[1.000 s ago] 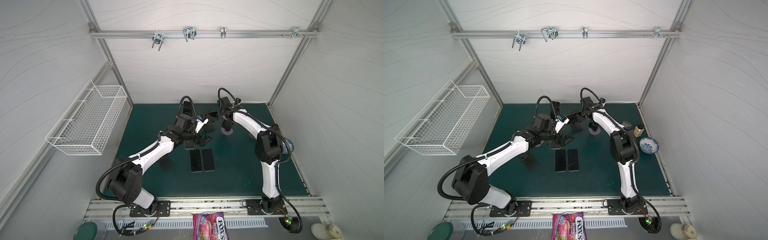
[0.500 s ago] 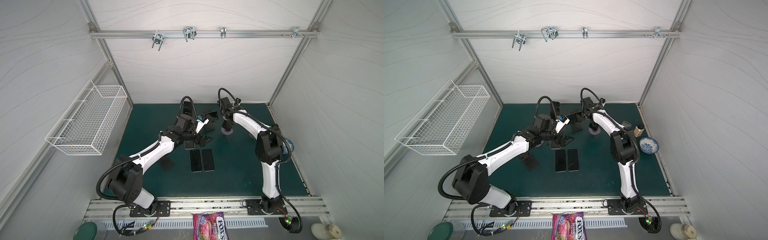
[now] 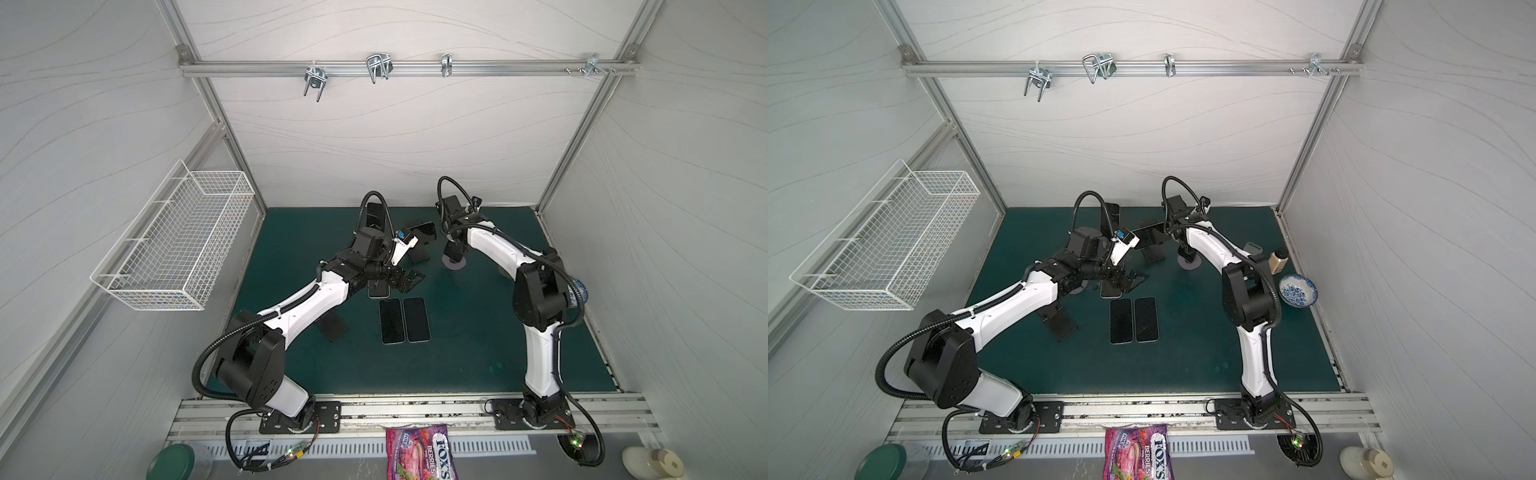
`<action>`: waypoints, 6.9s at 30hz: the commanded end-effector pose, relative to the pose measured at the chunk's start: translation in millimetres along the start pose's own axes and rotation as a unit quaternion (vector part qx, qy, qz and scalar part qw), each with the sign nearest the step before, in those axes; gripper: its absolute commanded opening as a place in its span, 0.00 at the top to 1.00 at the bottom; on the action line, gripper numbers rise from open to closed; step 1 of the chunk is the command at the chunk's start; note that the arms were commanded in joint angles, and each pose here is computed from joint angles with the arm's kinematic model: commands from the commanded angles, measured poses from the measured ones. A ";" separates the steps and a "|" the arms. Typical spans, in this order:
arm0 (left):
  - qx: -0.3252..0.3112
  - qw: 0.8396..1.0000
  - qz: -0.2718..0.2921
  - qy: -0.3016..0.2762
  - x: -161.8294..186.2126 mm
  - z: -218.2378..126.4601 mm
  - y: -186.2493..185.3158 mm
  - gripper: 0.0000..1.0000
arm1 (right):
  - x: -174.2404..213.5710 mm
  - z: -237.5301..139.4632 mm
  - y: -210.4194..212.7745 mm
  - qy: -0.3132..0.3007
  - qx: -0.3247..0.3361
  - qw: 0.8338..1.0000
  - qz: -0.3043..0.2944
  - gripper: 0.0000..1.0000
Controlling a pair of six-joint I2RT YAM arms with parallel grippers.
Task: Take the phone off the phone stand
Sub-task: 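Lift the pink-edged phone up off its stand with the right gripper, then pull the pink-edged phone back toward the robot with the right gripper, then carry the pink-edged phone toward the flat phones while the left gripper holds still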
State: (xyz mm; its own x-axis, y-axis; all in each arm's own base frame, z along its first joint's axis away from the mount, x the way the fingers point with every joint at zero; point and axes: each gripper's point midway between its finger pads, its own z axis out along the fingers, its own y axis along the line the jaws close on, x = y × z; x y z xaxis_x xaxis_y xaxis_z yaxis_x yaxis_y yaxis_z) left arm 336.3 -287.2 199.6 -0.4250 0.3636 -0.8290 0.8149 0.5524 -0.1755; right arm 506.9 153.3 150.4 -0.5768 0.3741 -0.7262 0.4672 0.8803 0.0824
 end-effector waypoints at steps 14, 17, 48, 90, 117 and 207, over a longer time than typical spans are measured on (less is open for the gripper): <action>0.001 1.000 0.017 -0.018 -19.4 -2.1 -1.9 0.01 | -20.9 -17.0 0.5 -0.025 -0.036 0.999 0.002 0.32; 0.002 1.000 0.017 -0.018 -19.0 -1.6 -2.1 0.01 | -21.2 -18.1 2.1 -0.025 -0.042 0.999 0.000 0.32; 0.030 0.999 0.007 -0.029 -23.8 -3.1 -20.8 0.01 | -49.9 -56.0 1.1 -0.054 -0.082 0.995 -0.019 0.33; 0.069 0.994 0.058 -0.063 -10.9 -45.2 -89.6 0.01 | 30.3 -173.1 -54.2 0.083 -0.225 0.966 -0.095 0.37; 0.090 0.990 0.105 -0.015 33.8 -24.1 -125.9 0.01 | 84.8 -195.4 -77.7 0.157 -0.244 0.948 -0.130 0.37; 0.105 0.984 0.145 0.007 43.2 -20.3 -152.9 0.01 | 193.3 -154.9 -85.1 0.346 -0.232 0.890 -0.184 0.35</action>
State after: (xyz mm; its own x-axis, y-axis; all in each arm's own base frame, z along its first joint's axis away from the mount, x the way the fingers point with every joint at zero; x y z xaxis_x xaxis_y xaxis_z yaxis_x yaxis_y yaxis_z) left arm 184.6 -335.4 191.2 -0.2016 0.5025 -0.8408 0.9590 0.2758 -0.0651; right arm 249.0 191.1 106.4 -0.9840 -0.0106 -0.1779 -0.0640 0.9527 0.2972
